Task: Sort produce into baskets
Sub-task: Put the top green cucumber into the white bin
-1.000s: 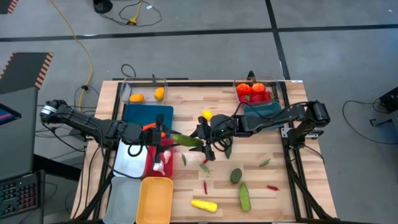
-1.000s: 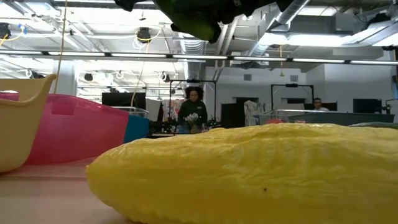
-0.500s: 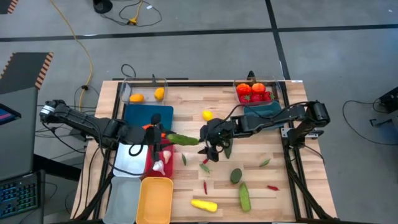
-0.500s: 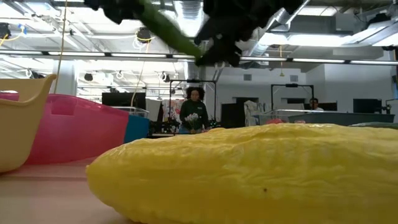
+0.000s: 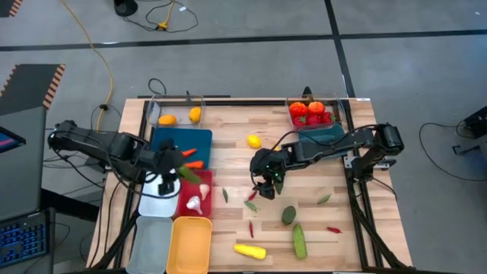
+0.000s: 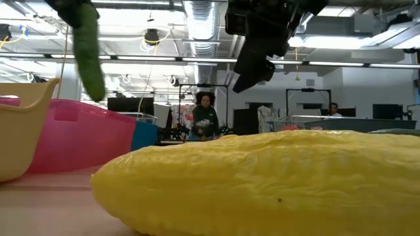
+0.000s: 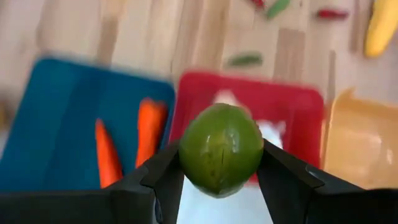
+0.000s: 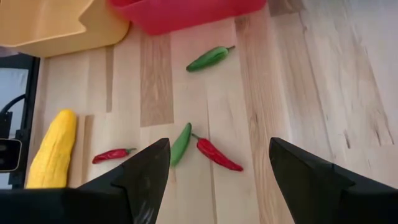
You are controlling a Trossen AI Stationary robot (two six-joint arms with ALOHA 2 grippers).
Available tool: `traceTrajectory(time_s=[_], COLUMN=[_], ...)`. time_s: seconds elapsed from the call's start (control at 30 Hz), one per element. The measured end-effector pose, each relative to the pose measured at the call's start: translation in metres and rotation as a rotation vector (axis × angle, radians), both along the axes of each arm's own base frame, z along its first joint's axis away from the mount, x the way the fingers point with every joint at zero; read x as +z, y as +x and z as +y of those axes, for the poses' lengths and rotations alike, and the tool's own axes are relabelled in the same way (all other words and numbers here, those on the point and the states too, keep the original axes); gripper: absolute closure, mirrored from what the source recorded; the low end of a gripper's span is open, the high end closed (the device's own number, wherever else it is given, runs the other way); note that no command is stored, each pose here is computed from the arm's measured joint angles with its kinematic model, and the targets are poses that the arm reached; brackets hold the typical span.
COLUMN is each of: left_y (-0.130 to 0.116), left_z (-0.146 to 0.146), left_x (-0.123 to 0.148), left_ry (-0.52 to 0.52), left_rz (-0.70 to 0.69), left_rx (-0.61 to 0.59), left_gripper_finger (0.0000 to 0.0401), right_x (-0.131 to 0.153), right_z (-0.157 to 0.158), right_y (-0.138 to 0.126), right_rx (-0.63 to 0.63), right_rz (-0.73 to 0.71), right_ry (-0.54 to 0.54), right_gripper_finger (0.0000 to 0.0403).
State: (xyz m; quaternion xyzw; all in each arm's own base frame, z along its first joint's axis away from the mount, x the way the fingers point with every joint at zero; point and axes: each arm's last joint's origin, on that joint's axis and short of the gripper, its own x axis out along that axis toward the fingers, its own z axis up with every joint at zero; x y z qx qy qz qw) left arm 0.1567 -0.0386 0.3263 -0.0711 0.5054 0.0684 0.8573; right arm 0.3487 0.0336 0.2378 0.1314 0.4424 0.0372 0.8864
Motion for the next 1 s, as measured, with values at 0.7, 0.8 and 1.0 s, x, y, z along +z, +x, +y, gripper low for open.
traceTrajectory(time_s=[0.7,0.8,1.0], left_y=[-0.037,-0.037,-0.038], left_z=[0.004,0.004,0.004], left_x=[-0.032,-0.033,-0.038], left_ry=[-0.152,-0.148,-0.143], left_rz=[0.496,0.501,0.518], left_rx=[0.198,0.192,0.203], left_gripper_finger=[0.0232,0.023,0.0192], right_x=[-0.002,-0.004,-0.009], right_z=[0.024,0.027,0.037], right_y=[-0.006,-0.009,-0.02], right_rx=[-0.008,-0.055,-0.12], right_rz=[0.054,0.104,0.229], right_ry=[0.057,0.094,0.128], right_gripper_finger=[0.0101,0.0101,0.0101])
